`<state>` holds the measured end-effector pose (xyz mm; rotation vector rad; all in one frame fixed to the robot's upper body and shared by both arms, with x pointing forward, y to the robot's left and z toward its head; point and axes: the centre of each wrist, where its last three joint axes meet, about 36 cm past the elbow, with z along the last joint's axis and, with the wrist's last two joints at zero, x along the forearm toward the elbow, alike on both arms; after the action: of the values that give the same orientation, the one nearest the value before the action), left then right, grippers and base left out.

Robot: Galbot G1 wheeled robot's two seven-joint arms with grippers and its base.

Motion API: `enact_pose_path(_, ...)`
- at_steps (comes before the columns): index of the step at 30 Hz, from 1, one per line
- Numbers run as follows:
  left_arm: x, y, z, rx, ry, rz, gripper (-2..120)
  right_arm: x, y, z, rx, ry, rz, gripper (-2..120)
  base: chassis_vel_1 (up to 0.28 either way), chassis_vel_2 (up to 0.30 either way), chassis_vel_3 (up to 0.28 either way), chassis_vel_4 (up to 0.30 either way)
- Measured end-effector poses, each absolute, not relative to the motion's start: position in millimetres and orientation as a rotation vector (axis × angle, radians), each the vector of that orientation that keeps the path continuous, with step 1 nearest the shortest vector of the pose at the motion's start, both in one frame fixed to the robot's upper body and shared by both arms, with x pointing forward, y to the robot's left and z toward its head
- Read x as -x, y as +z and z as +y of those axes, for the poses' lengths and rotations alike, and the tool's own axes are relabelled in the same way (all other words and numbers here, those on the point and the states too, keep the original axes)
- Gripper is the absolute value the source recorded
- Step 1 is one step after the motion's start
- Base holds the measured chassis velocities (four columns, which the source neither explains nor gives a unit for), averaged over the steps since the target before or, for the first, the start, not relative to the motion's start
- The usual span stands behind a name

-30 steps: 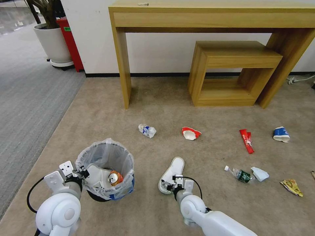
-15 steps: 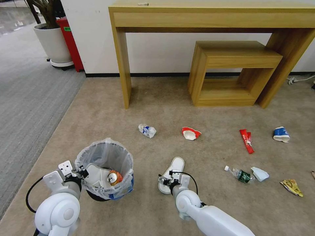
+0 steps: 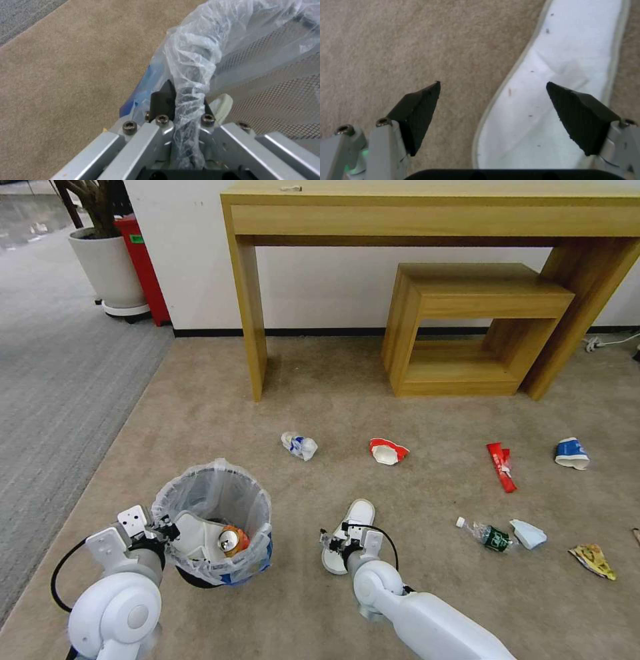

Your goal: Pick up the trash bin and place the garbage on the floor into it.

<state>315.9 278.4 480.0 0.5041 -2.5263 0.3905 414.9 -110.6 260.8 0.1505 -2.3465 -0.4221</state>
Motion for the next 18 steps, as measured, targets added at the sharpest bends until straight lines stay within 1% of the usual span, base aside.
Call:
enact_pose_path(11, -320.0, 476.5, 277.5, -0.502, 0.396, -2.520, 1, -407.6, 256.8, -144.3, -0.087, -0.379, -2.358, 82, 0.000, 0.000, 0.000, 0.000)
enact_pose_path(18, -320.3, 476.2, 276.6, -0.499, 0.398, -2.520, 1, -404.5, 252.6, -145.6, -0.077, -0.377, -2.352, 82, 0.000, 0.000, 0.000, 0.000)
